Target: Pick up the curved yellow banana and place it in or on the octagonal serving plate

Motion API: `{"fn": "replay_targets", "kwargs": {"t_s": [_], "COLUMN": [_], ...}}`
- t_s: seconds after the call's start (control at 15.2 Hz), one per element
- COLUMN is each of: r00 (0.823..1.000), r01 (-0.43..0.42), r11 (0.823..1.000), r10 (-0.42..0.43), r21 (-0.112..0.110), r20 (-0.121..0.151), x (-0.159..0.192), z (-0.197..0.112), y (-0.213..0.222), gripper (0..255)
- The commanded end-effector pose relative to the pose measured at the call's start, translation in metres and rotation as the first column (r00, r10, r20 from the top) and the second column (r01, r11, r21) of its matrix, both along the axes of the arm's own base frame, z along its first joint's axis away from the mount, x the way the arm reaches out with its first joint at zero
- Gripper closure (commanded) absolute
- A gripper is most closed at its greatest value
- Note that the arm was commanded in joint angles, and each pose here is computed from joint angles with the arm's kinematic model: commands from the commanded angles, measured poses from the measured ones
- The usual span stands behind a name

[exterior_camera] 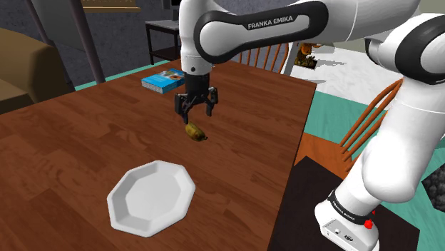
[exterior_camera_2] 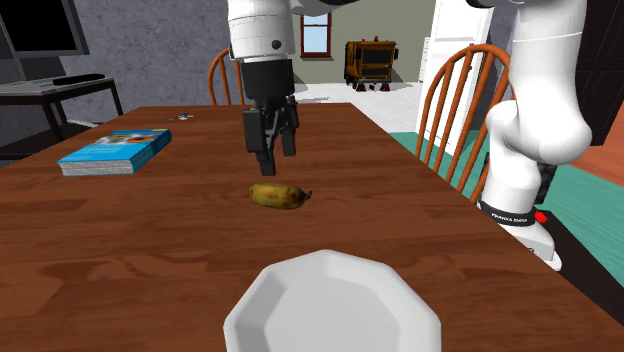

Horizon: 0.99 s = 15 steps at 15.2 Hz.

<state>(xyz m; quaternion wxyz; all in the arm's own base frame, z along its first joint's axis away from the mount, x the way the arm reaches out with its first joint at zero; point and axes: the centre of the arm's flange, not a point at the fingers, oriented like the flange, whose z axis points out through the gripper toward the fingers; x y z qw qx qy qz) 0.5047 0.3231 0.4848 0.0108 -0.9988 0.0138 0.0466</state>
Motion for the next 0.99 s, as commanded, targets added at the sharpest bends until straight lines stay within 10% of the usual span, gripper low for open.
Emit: {"fn": "replay_targets", "kwargs": {"t_s": [0.0, 0.92], "r00": [1.0, 1.0], "r01": [0.012, 0.016], "r11": [1.0, 1.0], "r10": [-0.012, -0.016], "r21": [0.005, 0.007], "r20": [-0.002, -0.003], "x": [0.014, 0.016], "z": [-0.002, -0.043], "y": [0.022, 0.032], "gripper": [0, 0]}}
